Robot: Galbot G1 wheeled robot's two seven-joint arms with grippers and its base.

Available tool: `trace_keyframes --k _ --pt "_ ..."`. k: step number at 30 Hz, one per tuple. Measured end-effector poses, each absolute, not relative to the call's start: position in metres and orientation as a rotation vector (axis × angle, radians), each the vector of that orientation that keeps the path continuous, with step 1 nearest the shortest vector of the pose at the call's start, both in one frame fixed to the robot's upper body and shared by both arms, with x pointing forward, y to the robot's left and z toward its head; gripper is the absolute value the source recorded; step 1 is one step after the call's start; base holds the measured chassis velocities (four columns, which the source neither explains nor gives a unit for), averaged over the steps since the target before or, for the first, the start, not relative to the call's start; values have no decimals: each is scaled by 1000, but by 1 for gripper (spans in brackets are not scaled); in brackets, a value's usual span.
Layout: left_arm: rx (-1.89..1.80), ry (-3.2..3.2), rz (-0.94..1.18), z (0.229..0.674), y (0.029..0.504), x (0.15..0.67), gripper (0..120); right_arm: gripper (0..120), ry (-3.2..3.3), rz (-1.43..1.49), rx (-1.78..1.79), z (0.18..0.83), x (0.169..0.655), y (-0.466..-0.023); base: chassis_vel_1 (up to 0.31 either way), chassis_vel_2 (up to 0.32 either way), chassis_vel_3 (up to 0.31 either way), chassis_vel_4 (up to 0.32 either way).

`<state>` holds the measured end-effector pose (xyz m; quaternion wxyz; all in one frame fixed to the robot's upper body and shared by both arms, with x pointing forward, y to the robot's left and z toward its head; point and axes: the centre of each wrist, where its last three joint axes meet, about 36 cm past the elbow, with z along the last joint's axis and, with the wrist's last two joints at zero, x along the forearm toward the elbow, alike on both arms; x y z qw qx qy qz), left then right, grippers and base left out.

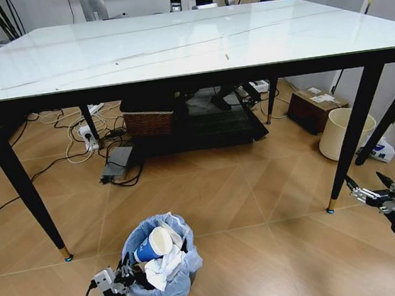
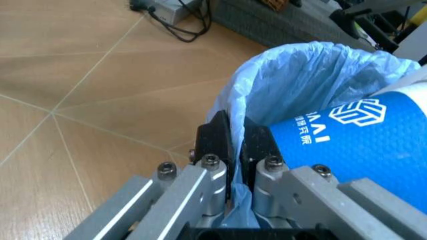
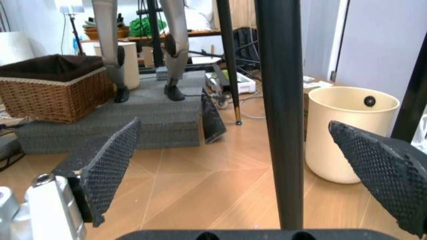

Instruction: Pick up the trash bin and place the trash from the table into it.

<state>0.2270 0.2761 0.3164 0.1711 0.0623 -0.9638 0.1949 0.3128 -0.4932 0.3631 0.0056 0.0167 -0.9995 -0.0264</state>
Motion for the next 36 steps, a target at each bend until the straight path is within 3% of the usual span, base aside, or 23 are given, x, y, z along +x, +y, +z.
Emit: trace_keyframes --k 20,36 --pt "192 -2768 466 311 280 222 0 100 -3129 -82 52 363 313 -493 0 0 0 0" --pt "201 -2752 524 303 272 228 0 100 -3129 -83 52 363 313 -493 0 0 0 0"
